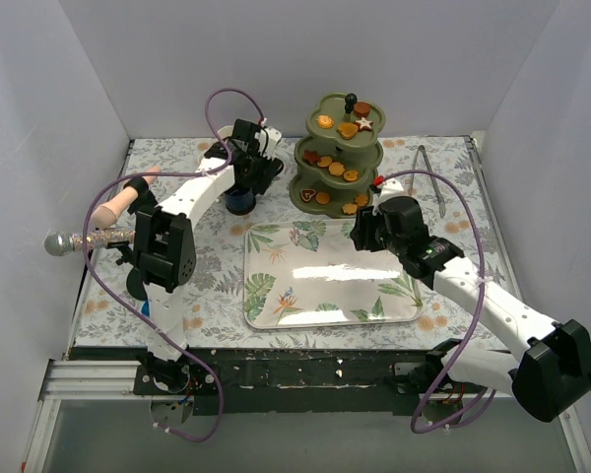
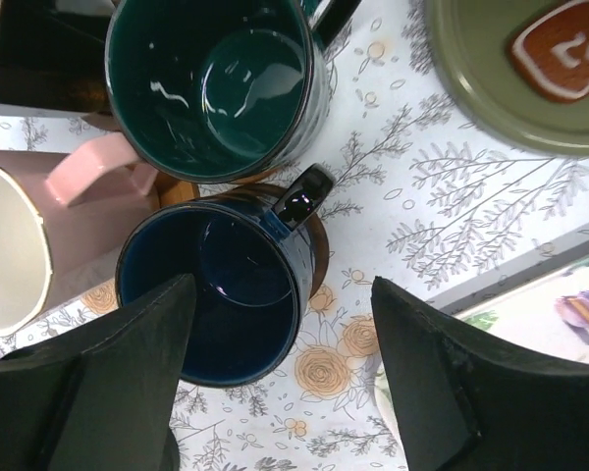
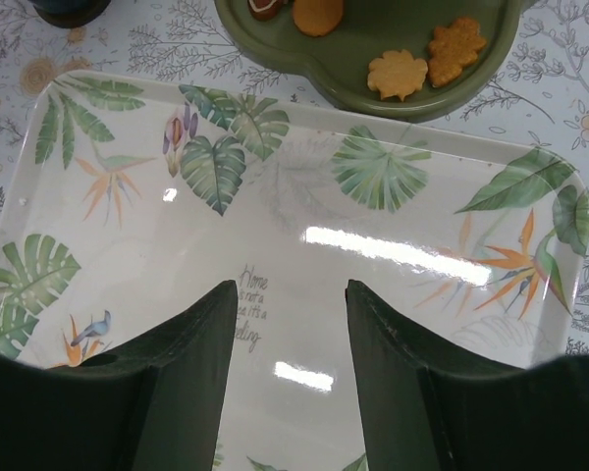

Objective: Serve the afternoon tea
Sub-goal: Place the cup on the coaster, then reset both arms

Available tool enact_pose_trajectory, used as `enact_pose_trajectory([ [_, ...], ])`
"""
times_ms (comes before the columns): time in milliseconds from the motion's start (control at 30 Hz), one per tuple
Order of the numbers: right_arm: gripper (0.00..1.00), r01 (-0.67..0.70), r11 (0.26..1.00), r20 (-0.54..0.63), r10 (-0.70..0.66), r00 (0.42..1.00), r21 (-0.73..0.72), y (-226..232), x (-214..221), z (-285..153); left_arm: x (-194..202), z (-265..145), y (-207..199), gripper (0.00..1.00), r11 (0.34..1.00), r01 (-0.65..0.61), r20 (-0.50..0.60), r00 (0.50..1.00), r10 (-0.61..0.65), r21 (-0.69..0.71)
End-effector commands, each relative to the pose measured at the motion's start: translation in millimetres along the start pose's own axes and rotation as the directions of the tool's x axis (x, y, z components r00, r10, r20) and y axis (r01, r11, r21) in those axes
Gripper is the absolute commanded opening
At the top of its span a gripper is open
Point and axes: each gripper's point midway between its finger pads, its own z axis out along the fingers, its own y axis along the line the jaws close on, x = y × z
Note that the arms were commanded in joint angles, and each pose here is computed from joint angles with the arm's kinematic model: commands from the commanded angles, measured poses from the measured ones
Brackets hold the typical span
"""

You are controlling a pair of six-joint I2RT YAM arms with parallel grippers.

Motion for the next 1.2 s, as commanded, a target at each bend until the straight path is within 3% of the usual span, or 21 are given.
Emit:
enact_pose_trajectory([
  [0, 0.57, -0.009, 1.0, 0.105, 0.008, 0.994, 0.012, -7, -39, -13, -65, -76, 14, 0.74, 0.998, 0.062, 0.242, 0.968, -0.063, 0.012],
  [133, 0.57, -0.096, 0.994, 0.125, 0.102, 0.987, -0.054, -27, -46, -14, -70, -105, 19, 0.86, 0.983, 0.186, 0.338, 0.924, -0.178, 0.011],
  [267, 0.57, -0.15, 0.989, 0.155, 0.15, 0.976, -0.012, -59, -54, -22, -58, -136, 39, 0.98, 0.914, 0.404, 0.417, 0.825, -0.381, 0.037],
  [467, 0.57, -0.135, 0.979, 0.244, 0.095, 0.965, 0.153, -101, -76, -48, -41, -208, 77, 0.98, 0.723, 0.682, 0.604, 0.532, -0.594, 0.11],
  [567, 0.57, -0.117, 0.963, 0.317, 0.035, 0.948, 0.244, -115, -93, -70, -33, -245, 80, 0.98, 0.676, 0.719, 0.673, 0.421, -0.609, 0.162],
  [633, 0.58, -0.112, 0.949, 0.376, -0.007, 0.927, 0.294, -122, -103, -86, -27, -265, 80, 0.98, 0.661, 0.727, 0.701, 0.374, -0.608, 0.186],
  [800, 0.58, -0.105, 0.918, 0.511, -0.116, 0.852, 0.383, -131, -124, -128, -16, -306, 72, 0.98, 0.678, 0.691, 0.764, 0.288, -0.577, 0.252],
  [1000, 0.59, -0.111, 0.896, 0.604, -0.194, 0.773, 0.43, -134, -136, -160, -8, -330, 76, 0.98, 0.672, 0.698, 0.793, 0.253, -0.554, 0.247],
  [1167, 0.59, -0.119, 0.89, 0.631, -0.211, 0.747, 0.439, -134, -140, -170, -9, -342, 77, 0.98, 0.663, 0.702, 0.801, 0.226, -0.554, 0.261],
])
